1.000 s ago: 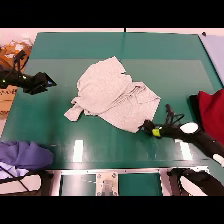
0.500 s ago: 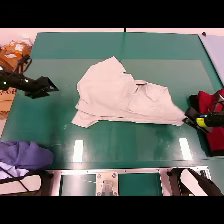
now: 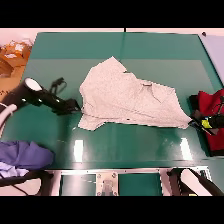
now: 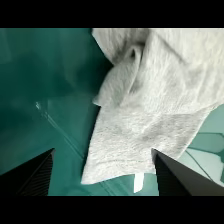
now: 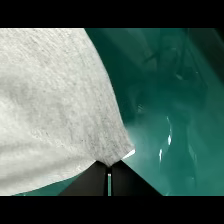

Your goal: Fold the shirts.

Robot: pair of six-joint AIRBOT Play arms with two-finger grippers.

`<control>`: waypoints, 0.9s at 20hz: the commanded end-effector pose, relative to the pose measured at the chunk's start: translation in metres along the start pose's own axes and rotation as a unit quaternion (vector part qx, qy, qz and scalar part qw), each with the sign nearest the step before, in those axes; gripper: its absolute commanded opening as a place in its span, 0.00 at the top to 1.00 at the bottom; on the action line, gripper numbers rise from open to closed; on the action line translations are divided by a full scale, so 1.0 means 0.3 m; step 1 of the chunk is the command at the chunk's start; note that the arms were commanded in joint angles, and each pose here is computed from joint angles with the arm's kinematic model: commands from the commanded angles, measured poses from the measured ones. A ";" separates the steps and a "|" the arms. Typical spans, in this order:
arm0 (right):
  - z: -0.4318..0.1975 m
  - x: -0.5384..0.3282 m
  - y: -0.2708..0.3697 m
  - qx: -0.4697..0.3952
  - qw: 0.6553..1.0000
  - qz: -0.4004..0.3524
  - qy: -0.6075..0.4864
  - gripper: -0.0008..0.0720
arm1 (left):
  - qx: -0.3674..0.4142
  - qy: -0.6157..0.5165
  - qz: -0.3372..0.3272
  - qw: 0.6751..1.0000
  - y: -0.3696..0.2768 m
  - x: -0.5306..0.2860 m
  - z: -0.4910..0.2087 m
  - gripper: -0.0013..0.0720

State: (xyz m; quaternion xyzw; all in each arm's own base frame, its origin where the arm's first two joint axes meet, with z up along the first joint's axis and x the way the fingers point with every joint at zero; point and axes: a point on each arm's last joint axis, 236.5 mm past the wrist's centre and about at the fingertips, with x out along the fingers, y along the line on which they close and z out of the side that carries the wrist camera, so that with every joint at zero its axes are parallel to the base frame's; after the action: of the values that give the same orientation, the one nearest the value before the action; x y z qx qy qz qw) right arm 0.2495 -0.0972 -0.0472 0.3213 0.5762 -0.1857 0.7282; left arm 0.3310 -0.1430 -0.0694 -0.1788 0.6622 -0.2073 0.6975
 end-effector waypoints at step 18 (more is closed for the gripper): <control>0.118 -0.807 0.588 -0.189 0.924 0.222 -0.247 0.98 | 0.289 -0.513 0.013 0.808 -0.797 -1.215 0.128 0.96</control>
State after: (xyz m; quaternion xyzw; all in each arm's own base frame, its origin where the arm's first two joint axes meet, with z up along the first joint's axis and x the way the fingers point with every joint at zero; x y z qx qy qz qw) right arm 0.3245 -0.0276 0.1201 0.2809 0.4311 -0.0068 0.8574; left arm 0.3804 -0.1867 0.1899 -0.0642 0.3428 -0.2783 0.8949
